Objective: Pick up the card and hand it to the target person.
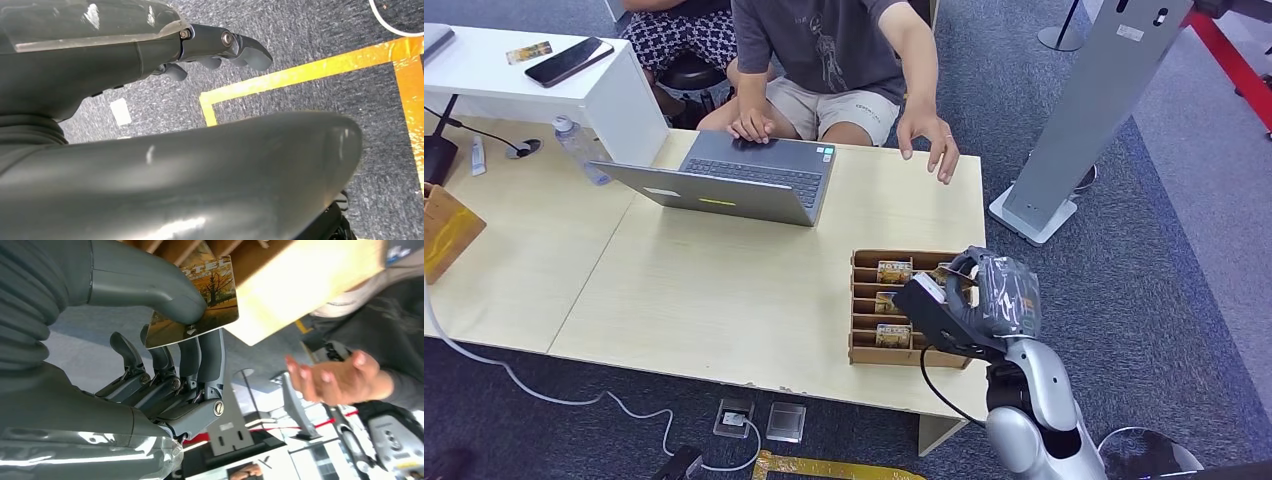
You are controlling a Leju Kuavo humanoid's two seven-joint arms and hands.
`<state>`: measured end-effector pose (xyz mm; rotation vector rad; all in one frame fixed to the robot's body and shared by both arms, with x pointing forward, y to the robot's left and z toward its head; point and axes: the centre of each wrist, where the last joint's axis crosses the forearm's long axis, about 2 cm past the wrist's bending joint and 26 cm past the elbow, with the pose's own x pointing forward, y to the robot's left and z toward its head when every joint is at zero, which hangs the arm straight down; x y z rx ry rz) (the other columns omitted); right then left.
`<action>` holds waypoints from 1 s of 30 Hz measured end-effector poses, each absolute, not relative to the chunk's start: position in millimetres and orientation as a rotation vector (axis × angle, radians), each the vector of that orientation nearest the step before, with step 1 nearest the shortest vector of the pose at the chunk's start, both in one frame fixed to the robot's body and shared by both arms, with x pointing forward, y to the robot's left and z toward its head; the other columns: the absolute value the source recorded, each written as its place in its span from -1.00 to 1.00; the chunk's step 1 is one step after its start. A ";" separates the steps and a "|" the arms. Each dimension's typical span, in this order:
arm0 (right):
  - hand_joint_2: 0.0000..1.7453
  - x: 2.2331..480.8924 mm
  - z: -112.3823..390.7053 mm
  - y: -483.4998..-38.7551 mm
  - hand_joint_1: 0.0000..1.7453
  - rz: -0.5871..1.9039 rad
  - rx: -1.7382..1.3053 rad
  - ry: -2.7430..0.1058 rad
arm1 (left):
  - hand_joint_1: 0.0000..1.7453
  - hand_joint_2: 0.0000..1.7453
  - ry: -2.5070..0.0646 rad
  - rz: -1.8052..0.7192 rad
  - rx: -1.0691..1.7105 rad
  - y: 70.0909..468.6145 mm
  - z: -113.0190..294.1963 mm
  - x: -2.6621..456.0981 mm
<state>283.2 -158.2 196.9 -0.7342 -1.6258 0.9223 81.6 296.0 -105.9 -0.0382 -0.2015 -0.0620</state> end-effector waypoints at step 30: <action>1.00 426.3 231.8 -110.3 -1.00 1.078 -0.955 -1.600 | -1.00 -1.00 -0.209 -0.131 -0.077 283.9 -99.9 109.3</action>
